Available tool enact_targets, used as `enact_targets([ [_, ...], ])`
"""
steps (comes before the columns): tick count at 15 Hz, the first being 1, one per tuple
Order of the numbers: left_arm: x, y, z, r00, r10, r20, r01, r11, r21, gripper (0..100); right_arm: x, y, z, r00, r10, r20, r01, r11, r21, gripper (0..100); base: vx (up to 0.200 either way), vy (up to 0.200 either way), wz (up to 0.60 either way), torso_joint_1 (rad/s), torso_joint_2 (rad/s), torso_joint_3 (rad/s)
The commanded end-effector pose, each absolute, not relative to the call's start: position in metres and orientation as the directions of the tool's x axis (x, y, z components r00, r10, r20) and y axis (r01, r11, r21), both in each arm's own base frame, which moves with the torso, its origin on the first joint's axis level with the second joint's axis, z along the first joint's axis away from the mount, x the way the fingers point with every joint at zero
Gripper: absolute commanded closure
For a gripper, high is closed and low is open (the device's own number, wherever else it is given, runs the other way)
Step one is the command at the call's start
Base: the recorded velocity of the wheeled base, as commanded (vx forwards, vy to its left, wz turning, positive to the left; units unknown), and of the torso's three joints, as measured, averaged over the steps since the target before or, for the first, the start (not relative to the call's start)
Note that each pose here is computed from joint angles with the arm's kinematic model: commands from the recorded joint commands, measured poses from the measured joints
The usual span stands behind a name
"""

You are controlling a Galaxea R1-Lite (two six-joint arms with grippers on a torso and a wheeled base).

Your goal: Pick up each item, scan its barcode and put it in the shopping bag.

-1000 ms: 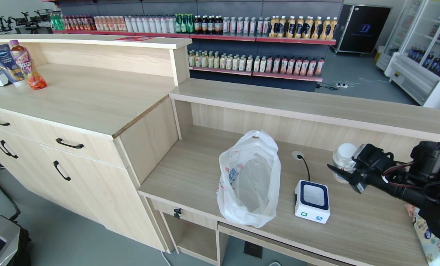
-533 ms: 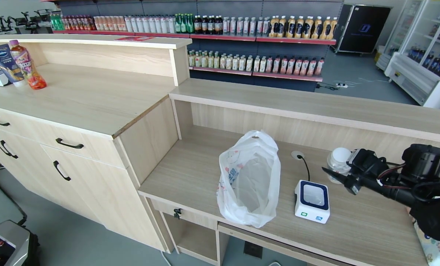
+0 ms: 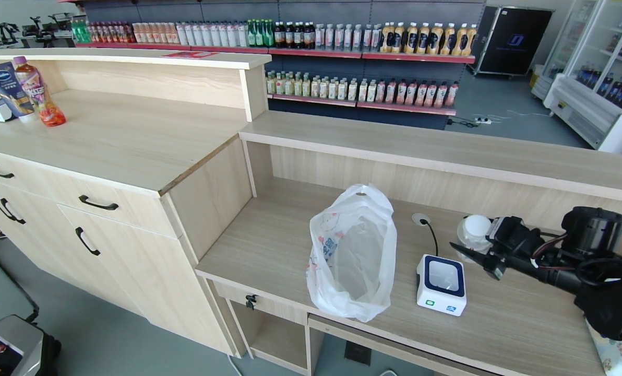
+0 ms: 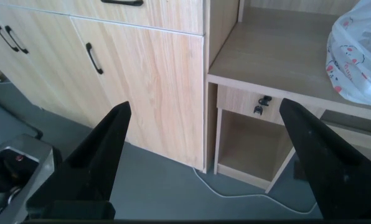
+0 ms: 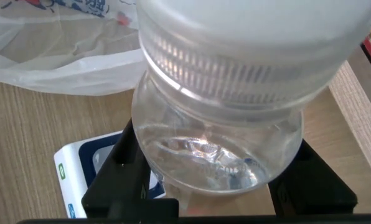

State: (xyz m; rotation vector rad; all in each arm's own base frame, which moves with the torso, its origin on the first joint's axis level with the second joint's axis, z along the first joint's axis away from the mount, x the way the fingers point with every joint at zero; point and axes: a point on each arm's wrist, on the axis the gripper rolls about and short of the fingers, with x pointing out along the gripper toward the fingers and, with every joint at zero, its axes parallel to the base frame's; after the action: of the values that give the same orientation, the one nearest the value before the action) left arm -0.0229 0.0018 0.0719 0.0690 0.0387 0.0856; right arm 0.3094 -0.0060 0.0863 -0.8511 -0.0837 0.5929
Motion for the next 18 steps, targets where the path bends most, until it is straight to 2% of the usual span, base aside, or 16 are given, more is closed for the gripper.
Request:
enact_targets([
  [1, -0.0229, 0.0018, 0.0719, 0.996, 0.087, -0.035, -0.085, 0.994, 0.070, 0, 0.3082, -0.0068, 0.0874, 0.836, 0.526, -0.159, -0.457, 0.504, -0.733, 100, 0.000, 0.000, 0.00, 0.000, 0.00, 0.000],
  [9, -0.0229, 0.0018, 0.0719, 0.996, 0.087, -0.035, -0.085, 0.994, 0.070, 0, 0.3078, -0.0145, 0.0804, 0.816, 0.543, -0.199, -0.468, 0.419, -0.779, 100, 0.000, 0.000, 0.00, 0.000, 0.00, 0.000],
  [18, -0.0229, 0.0018, 0.0719, 0.996, 0.087, -0.035, -0.085, 0.994, 0.070, 0, 0.3055, -0.0137, 0.0790, 0.807, 0.552, -0.211, -0.485, 0.414, -0.770, 100, 0.000, 0.000, 0.00, 0.000, 0.00, 0.000],
])
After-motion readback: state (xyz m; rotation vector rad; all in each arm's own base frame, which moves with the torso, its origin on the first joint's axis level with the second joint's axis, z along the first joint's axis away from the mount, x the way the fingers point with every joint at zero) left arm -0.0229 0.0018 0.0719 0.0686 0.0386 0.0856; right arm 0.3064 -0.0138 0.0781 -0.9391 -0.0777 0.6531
